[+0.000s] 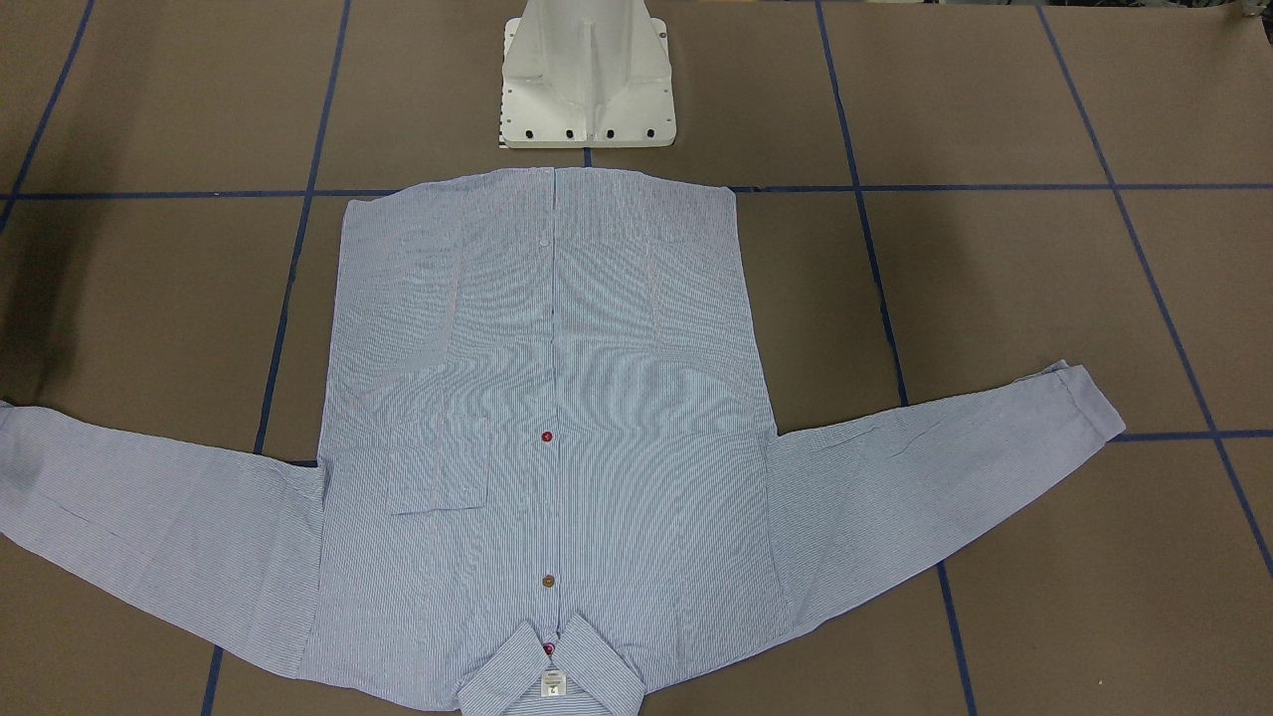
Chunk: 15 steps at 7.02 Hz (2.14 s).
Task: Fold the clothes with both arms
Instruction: 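Lower the right gripper onto the cuff of the sleeve nearest it and grasp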
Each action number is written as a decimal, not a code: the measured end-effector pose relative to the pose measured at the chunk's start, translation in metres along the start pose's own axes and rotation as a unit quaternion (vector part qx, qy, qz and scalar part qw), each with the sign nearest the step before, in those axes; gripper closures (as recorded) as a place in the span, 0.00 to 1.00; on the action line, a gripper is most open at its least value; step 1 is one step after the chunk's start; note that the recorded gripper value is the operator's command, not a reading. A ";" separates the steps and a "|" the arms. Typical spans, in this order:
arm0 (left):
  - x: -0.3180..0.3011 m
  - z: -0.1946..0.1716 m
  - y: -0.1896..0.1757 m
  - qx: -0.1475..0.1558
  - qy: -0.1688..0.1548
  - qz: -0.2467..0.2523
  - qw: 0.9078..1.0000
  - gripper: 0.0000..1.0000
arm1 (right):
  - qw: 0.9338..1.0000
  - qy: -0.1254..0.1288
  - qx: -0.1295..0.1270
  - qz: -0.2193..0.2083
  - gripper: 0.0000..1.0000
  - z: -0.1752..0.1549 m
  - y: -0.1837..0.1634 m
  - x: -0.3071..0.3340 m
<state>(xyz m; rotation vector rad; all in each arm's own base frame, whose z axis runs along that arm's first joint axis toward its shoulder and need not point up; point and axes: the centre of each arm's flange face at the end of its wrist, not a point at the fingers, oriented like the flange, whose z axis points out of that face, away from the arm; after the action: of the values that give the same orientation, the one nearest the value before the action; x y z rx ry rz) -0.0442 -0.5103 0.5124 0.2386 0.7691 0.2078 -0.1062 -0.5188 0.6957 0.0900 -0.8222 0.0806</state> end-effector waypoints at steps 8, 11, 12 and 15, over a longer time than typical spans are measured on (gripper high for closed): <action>-0.001 0.001 0.002 -0.001 0.000 -0.001 1.000 0.01 | 1.000 -0.011 -0.001 -0.011 0.42 0.024 0.010 -0.001; -0.001 0.001 0.001 -0.001 0.000 -0.001 1.000 0.01 | 1.000 -0.011 -0.004 -0.013 0.67 0.027 0.009 -0.007; 0.000 0.000 0.001 -0.001 0.000 -0.001 1.000 0.01 | 1.000 -0.011 -0.004 -0.011 0.69 0.027 0.009 -0.008; 0.000 -0.001 0.000 0.000 0.000 -0.004 1.000 0.01 | 1.000 -0.012 -0.003 -0.005 0.71 0.027 0.009 -0.009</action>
<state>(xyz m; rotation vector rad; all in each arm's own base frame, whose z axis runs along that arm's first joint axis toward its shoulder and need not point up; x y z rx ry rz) -0.0449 -0.5102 0.5124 0.2362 0.7696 0.2007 -0.1326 -0.5132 0.7080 0.0896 -0.8466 0.0688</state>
